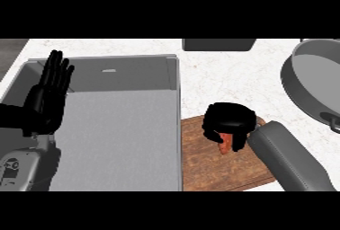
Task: Pick the sweet potato from the cutting board and place it in the pot
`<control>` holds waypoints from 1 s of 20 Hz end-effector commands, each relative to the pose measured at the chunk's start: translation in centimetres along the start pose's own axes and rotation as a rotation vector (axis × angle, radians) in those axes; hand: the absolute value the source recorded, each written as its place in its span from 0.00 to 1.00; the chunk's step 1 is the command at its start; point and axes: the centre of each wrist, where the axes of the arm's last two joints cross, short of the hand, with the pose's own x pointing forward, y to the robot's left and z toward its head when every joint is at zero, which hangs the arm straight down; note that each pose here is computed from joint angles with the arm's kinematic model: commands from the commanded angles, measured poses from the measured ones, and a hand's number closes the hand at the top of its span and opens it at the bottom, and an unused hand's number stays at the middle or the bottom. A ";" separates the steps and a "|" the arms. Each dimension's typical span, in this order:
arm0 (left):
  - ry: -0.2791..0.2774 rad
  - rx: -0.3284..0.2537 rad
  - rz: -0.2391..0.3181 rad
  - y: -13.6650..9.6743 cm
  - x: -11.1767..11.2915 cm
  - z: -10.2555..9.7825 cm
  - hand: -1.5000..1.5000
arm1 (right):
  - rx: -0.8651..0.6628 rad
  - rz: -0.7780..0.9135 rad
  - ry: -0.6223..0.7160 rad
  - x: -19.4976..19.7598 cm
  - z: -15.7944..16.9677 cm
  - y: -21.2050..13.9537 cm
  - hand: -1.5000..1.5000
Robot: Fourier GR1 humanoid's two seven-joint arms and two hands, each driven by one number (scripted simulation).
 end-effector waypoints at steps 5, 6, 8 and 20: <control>0.013 0.041 -0.004 1.5 -0.1 0.0 0.50 | -0.237 -0.037 0.323 2.6 2.9 0.9 1.00; 0.013 0.046 -0.012 1.6 -0.5 0.8 0.50 | -0.252 -0.033 0.407 3.3 2.6 2.1 1.00; 0.034 0.087 -0.017 2.5 -0.8 0.7 0.50 | -0.299 -0.020 0.552 4.2 3.4 2.5 1.00; 0.018 0.049 -0.027 3.3 -0.9 1.1 0.50 | -0.903 0.214 0.967 13.5 8.5 -6.3 1.00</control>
